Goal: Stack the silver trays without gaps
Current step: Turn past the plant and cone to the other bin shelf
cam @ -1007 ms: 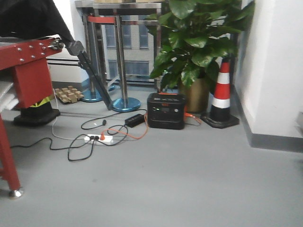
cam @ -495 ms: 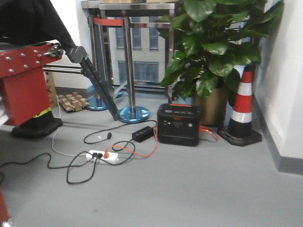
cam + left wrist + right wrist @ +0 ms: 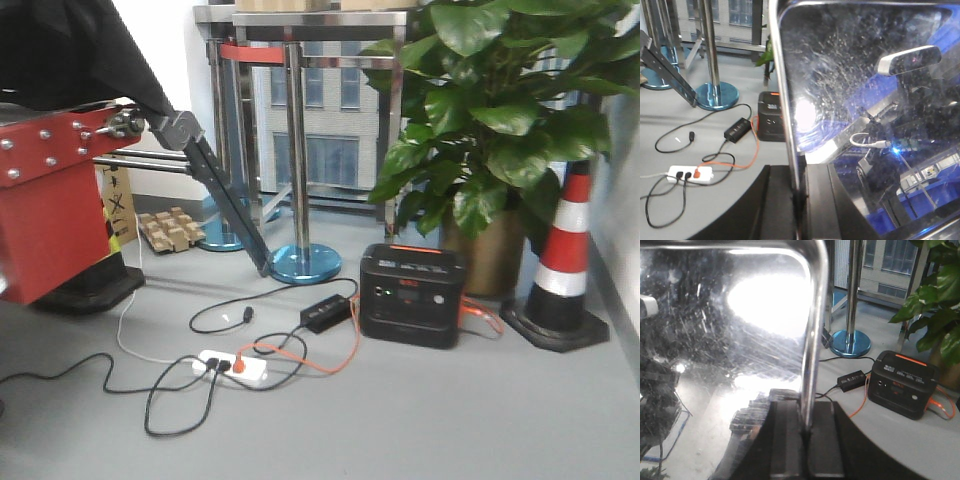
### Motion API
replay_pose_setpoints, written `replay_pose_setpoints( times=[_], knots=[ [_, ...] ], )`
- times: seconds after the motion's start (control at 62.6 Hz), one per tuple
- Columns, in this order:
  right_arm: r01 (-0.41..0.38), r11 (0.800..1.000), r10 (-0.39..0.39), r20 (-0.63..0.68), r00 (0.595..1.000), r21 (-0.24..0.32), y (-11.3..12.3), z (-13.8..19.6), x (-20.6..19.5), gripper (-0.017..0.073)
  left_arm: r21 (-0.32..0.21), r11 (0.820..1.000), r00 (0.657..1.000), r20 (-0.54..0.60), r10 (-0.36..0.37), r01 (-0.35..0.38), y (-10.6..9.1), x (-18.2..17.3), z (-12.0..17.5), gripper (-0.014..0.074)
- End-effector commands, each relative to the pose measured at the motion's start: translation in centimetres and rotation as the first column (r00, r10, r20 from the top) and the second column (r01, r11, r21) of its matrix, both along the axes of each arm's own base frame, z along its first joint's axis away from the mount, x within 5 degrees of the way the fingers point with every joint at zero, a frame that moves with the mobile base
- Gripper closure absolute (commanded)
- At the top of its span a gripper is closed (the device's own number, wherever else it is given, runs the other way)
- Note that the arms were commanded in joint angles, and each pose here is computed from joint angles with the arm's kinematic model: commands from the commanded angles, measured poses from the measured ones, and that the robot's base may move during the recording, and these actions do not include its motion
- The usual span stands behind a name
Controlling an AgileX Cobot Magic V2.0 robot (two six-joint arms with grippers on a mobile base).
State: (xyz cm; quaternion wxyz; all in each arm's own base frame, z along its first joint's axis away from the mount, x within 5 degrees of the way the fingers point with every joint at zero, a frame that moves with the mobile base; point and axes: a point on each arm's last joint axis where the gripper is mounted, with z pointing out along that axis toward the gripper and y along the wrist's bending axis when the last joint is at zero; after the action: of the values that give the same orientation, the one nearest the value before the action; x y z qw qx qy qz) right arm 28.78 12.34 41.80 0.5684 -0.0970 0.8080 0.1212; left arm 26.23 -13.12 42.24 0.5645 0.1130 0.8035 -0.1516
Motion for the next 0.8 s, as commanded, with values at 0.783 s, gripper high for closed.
replay_pose_setpoints(
  times=[0.783],
  knots=[
    [-0.034,0.999,0.032,0.103,0.994,0.016,0.32,1.28,-0.20,0.0629,-0.036,0.999,0.998,0.064,-0.024,0.027,-0.32,-0.32,1.01,0.0610]
  ],
)
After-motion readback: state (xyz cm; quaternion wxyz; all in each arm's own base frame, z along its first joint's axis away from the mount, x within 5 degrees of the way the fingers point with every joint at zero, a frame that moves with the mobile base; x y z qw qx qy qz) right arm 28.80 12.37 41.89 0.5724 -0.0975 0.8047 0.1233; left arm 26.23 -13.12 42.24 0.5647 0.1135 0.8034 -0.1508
